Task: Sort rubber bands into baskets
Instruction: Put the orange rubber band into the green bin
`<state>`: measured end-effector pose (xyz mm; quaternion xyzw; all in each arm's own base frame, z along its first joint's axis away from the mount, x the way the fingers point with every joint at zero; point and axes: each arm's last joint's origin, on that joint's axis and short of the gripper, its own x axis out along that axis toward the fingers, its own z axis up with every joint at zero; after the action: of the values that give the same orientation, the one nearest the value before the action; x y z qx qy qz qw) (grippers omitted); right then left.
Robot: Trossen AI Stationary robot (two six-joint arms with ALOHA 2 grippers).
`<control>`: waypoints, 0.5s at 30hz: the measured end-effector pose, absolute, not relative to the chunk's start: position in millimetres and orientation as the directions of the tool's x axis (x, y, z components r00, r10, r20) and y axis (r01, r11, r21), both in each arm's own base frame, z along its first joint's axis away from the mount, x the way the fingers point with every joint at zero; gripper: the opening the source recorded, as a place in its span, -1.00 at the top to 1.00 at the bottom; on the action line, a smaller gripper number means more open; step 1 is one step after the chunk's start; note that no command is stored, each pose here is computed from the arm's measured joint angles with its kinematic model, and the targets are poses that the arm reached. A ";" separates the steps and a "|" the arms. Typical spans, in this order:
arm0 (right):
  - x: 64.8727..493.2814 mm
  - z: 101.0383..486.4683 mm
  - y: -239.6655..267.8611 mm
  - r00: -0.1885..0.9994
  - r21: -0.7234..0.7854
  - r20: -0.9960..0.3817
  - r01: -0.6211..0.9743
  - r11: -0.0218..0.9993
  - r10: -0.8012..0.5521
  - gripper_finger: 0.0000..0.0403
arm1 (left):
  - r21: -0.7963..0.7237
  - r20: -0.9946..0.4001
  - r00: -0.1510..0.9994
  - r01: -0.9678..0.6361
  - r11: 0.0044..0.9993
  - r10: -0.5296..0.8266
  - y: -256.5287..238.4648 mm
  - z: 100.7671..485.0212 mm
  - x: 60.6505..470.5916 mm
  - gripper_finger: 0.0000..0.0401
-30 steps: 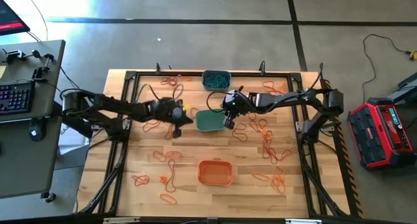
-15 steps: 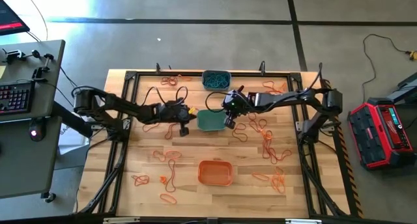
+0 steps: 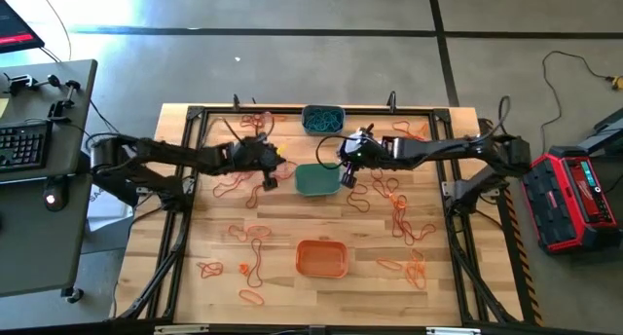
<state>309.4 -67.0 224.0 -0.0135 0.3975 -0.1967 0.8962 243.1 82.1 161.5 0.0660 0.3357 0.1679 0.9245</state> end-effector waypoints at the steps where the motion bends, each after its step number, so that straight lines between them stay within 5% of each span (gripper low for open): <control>1: 308.2 227.4 -66.3 0.616 -0.179 -0.699 0.342 0.923 -0.364 1.00 | 0.237 -0.604 0.706 -0.284 0.929 0.370 87.3 168.7 240.7 0.98; 8: 306.1 219.3 -65.4 0.643 -0.193 -0.675 0.319 0.928 -0.361 1.00 | 0.286 -0.662 0.581 -0.389 0.876 0.474 137.3 208.6 229.1 0.99; 15: 304.5 197.5 -58.5 0.804 -0.138 -0.495 0.303 0.943 -0.330 1.00 | 0.271 -0.751 0.494 -0.374 0.887 0.437 187.0 213.2 224.8 0.98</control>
<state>304.5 -58.5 197.5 -0.0259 0.2652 -0.1668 0.9493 224.8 187.0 213.2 0.0359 0.4449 0.2348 0.8635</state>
